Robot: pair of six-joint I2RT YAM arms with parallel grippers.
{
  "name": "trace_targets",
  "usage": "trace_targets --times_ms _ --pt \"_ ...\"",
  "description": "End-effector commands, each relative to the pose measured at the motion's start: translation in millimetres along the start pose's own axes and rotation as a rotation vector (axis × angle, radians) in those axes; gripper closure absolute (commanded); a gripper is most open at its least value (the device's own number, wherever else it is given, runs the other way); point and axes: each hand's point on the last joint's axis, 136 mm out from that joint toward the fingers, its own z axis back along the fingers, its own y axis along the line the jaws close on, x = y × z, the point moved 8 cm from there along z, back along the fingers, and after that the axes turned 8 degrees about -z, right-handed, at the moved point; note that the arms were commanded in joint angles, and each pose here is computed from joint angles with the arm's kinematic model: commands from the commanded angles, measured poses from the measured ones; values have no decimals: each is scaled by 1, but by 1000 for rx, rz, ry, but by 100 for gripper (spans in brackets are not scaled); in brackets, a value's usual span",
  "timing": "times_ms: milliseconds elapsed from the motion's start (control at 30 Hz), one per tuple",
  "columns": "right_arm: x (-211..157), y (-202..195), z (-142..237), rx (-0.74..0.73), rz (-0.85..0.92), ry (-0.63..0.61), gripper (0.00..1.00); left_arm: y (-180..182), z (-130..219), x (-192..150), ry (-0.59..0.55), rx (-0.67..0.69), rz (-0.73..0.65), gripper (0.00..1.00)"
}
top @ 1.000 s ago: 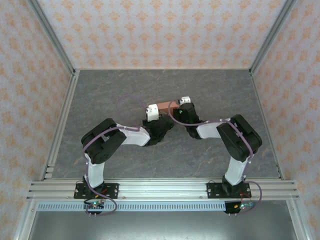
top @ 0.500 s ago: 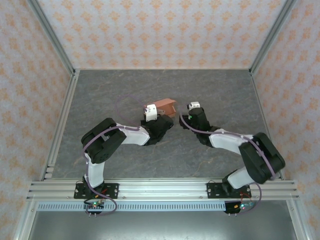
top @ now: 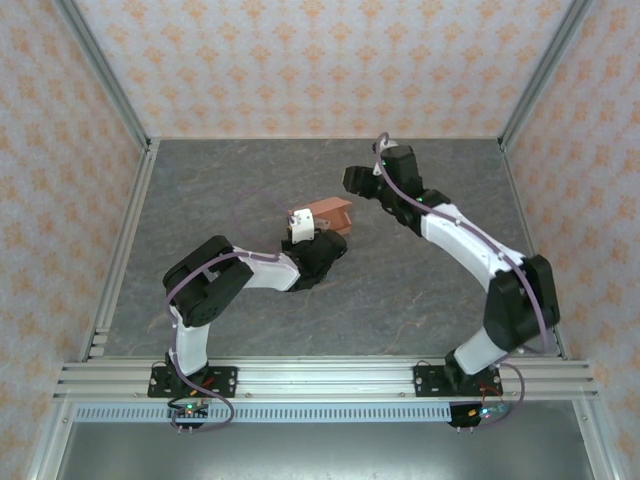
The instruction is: Fold the paper box
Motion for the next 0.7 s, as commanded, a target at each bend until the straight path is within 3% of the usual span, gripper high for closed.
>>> trace_targets --times_ms 0,467,600,667 --pt "-15 -4 -20 -9 -54 148 34 8 -5 -17 31 58 -107 100" --pt "-53 -32 -54 -93 -69 254 35 10 -3 -15 35 53 -99 99" --pt "-58 -35 -57 -94 -79 260 37 11 -1 -14 40 47 -107 79" --pt "-60 -36 -59 -96 -81 262 38 11 1 -14 37 41 -106 74"
